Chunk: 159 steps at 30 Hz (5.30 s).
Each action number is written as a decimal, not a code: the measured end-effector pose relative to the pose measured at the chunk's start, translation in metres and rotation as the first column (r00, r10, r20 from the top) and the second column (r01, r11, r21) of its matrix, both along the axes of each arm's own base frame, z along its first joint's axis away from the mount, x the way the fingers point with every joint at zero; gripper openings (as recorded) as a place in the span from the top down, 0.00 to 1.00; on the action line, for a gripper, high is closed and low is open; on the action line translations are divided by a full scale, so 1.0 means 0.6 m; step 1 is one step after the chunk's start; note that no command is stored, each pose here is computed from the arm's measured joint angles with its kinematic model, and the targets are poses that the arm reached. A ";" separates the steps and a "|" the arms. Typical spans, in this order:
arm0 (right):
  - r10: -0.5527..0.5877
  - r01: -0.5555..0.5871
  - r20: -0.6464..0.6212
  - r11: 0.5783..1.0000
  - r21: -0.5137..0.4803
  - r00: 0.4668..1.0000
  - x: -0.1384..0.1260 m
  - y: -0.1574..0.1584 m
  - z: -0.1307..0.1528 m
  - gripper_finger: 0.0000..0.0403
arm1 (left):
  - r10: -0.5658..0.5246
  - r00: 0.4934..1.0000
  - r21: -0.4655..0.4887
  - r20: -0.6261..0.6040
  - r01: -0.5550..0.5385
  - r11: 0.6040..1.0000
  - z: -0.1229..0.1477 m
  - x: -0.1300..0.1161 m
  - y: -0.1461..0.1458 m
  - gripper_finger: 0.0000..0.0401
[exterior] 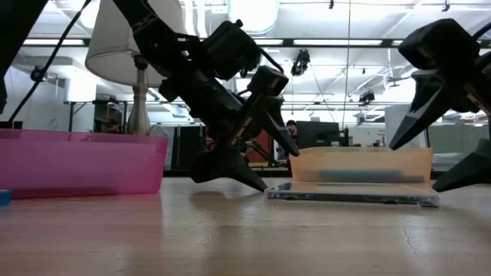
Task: Pick & place jewel cases by type
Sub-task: Put the black CD case into the pink bin
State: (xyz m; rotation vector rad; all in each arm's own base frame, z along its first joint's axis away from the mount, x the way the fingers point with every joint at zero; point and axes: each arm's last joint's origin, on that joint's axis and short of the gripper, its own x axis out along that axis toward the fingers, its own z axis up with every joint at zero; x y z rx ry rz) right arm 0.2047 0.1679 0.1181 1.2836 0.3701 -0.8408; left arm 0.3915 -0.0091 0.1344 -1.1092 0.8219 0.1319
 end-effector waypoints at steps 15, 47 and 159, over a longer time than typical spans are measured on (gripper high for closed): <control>-0.003 0.003 -0.050 1.000 0.011 0.999 0.008 -0.010 -0.007 0.29 | -0.019 0.999 -0.021 0.027 0.019 1.000 0.008 0.008 -0.018 0.27; 0.014 -0.014 -0.072 1.000 0.011 0.997 0.014 -0.015 -0.006 0.29 | 0.042 0.999 -0.023 0.026 -0.041 0.999 0.000 0.019 -0.029 0.33; 0.122 -0.128 -0.052 0.982 -0.137 0.991 0.105 -0.063 0.088 0.70 | 0.019 0.999 -0.053 0.051 -0.016 0.998 -0.002 0.017 -0.021 0.34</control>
